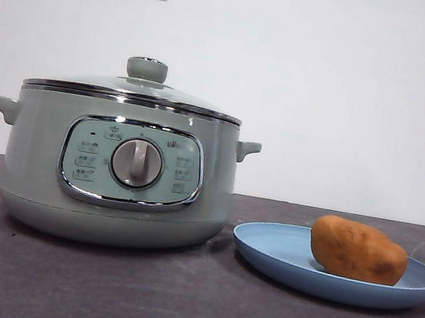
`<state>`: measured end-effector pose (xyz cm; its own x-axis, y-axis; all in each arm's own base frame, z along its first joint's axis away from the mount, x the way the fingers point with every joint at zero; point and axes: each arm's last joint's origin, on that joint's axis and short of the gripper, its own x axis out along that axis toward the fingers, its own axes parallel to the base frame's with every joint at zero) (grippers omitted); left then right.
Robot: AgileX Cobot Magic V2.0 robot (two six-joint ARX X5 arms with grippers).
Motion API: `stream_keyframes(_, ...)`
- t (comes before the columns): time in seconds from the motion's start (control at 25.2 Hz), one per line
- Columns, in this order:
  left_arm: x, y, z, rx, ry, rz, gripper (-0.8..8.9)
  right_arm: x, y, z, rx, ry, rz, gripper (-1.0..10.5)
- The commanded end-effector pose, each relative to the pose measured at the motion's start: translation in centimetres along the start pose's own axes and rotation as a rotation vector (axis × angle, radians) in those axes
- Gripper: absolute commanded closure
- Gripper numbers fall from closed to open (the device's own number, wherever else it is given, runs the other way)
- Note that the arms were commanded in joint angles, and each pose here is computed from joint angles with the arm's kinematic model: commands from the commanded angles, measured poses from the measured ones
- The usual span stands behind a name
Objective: Take the potato out from the steamer,put the potato on the plate,close the lid
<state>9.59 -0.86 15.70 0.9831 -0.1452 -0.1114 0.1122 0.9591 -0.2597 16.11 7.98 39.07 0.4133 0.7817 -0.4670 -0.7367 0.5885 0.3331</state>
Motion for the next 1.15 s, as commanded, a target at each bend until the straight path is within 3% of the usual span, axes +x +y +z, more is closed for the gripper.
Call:
stream_keyframes(0.04,0.09,0.35,-0.74,-0.015,0.036,0.053,8.17,-0.02,0.03,0.02,-0.010,-0.002,0.001,9.5)
stream_keyframes(1.15,0.08,0.46,-0.92,-0.015,0.052,0.080,8.17,-0.02,0.03,0.03,-0.011,-0.003,0.001,9.5)
